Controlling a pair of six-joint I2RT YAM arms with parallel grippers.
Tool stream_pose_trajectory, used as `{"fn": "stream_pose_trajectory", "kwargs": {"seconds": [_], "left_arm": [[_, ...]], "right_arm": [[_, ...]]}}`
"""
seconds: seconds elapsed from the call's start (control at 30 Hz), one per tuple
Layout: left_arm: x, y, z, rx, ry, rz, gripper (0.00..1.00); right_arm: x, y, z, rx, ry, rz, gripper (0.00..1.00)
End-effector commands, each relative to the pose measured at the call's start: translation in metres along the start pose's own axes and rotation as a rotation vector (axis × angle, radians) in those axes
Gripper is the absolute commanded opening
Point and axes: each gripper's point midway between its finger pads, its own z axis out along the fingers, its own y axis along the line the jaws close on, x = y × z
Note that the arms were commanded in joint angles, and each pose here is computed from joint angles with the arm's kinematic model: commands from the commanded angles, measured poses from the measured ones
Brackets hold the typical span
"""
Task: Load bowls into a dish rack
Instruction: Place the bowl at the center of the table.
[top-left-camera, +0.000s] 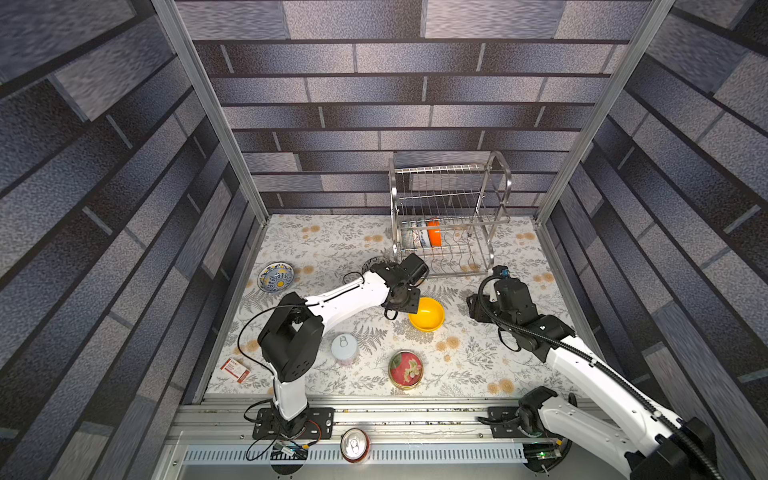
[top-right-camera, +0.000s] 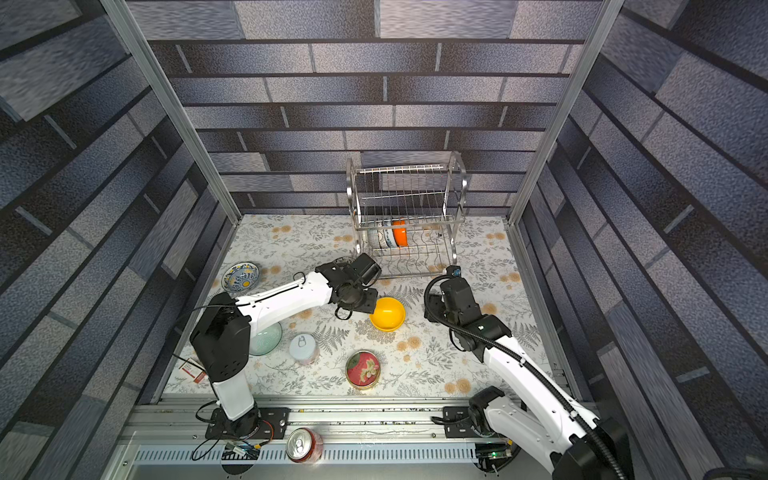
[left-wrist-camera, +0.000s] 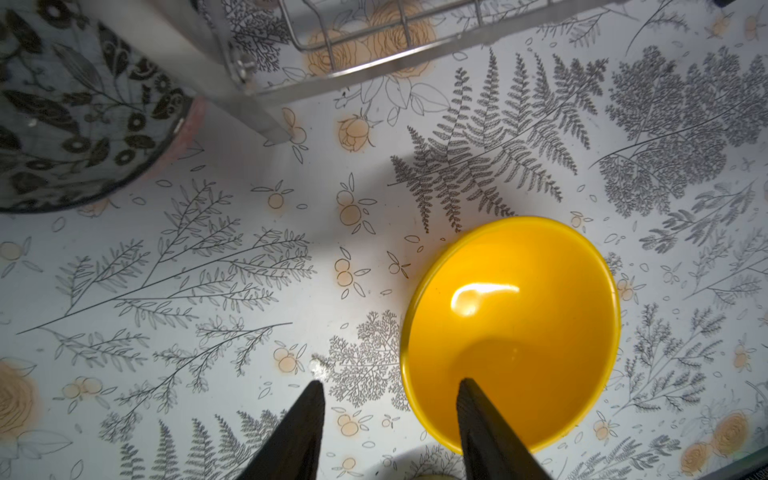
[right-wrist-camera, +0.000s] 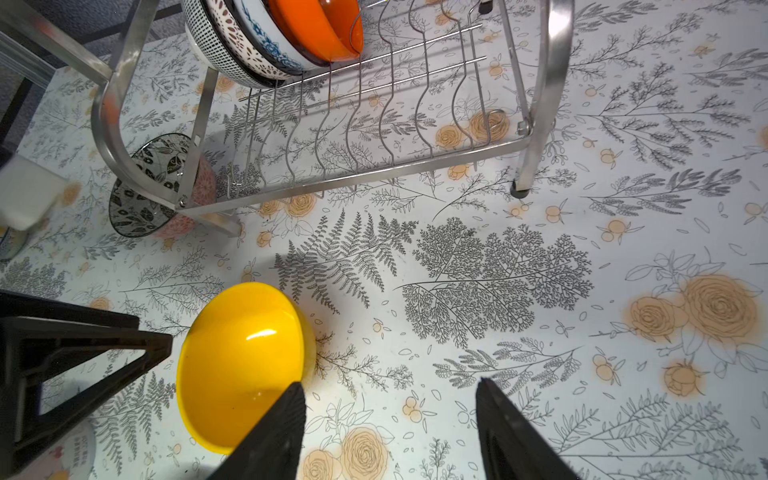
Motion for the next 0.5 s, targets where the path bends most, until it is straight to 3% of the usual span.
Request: {"fn": "stream_pose_trajectory", "kwargs": {"seconds": [0.0, 0.07, 0.2, 0.3, 0.47], "left_arm": [[0.006, 0.017, -0.028, -0.041, -0.027, 0.002, 0.68], [0.008, 0.025, -0.037, -0.051, -0.048, 0.004, 0.81], [0.008, 0.048, -0.052, -0.069, -0.103, -0.040, 0.94], [0.003, 0.066, -0.065, -0.053, -0.154, -0.119, 1.00], [-0.009, 0.093, -0.086, 0.003, -0.235, -0.235, 1.00]], "right_arm": [[-0.003, 0.013, -0.001, -0.055, 0.035, -0.033, 0.66], [-0.003, 0.019, 0.001, -0.078, 0.052, -0.040, 0.66], [-0.002, 0.034, 0.006, -0.134, 0.091, -0.063, 0.66], [0.002, 0.046, 0.011, -0.168, 0.133, -0.082, 0.66], [0.009, 0.065, 0.018, -0.197, 0.193, -0.140, 0.66]]}}
